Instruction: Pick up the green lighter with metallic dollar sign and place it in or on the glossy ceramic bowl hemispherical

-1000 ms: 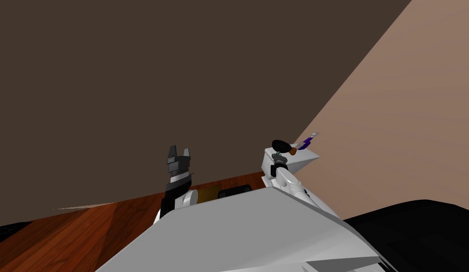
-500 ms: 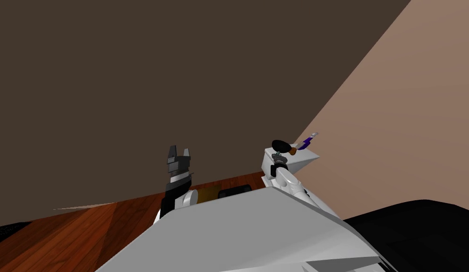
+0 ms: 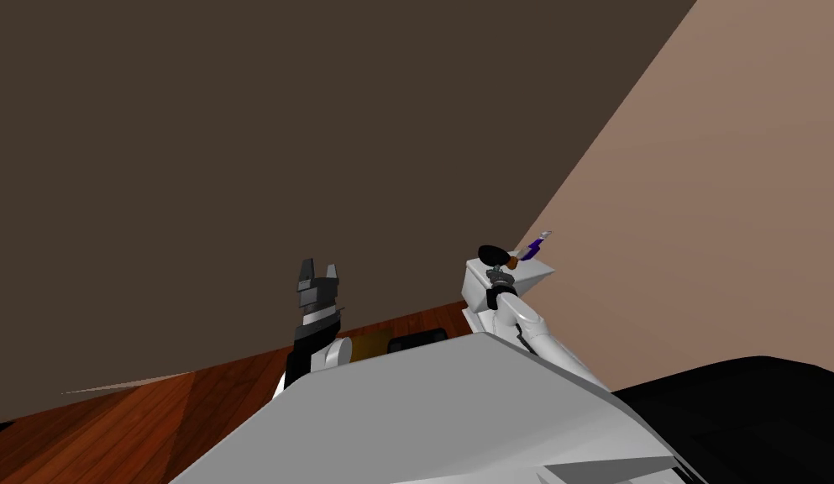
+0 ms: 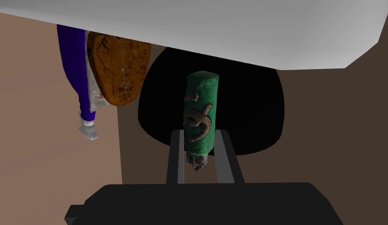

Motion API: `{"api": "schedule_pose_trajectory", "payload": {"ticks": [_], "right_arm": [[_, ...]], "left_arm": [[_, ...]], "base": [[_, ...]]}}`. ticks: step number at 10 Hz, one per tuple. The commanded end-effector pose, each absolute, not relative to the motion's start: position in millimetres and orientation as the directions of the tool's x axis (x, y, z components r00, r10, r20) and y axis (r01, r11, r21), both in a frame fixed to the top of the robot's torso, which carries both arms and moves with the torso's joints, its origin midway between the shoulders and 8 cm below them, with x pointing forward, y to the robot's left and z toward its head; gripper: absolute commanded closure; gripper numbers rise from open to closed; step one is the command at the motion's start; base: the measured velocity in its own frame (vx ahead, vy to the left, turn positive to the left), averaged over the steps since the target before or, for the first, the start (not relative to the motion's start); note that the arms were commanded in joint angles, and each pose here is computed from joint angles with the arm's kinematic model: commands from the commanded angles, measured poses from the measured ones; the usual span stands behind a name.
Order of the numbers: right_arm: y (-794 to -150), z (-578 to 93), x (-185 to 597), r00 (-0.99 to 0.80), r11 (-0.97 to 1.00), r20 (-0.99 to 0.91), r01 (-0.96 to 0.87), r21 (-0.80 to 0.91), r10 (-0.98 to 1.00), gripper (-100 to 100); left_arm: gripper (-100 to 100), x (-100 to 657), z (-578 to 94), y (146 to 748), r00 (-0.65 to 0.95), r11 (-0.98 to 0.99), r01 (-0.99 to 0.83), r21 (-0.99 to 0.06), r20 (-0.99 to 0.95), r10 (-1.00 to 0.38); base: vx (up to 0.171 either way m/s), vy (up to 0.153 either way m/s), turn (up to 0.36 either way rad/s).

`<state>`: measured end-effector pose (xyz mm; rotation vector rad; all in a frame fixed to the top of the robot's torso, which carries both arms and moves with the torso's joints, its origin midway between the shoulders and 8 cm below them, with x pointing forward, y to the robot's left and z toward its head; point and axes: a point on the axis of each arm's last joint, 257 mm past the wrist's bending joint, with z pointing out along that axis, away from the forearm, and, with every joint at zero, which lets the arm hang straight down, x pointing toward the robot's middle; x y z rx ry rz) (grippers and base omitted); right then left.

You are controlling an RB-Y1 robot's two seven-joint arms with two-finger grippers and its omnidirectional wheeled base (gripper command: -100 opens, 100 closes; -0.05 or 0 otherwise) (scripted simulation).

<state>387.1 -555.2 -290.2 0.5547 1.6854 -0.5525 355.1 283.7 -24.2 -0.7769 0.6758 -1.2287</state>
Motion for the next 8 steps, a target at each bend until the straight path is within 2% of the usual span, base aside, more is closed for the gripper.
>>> {"api": "schedule_pose_trajectory", "payload": {"ticks": [1,8], "right_arm": [[-557,-289,390,-0.171,0.776,-0.984,0.628,-0.064,0.057,100],[-569,-274,400,-0.181,0.792,-0.983,0.604,-0.089,0.028,100]], "left_arm": [[0,355,-24,284,0.210,0.151,0.555,-0.818,-0.038,-0.977],[0,355,-24,284,0.210,0.151,0.555,-0.818,-0.038,-0.977]], "base": [[-0.029,0.027,-0.021],[-0.034,0.031,-0.028]]}}
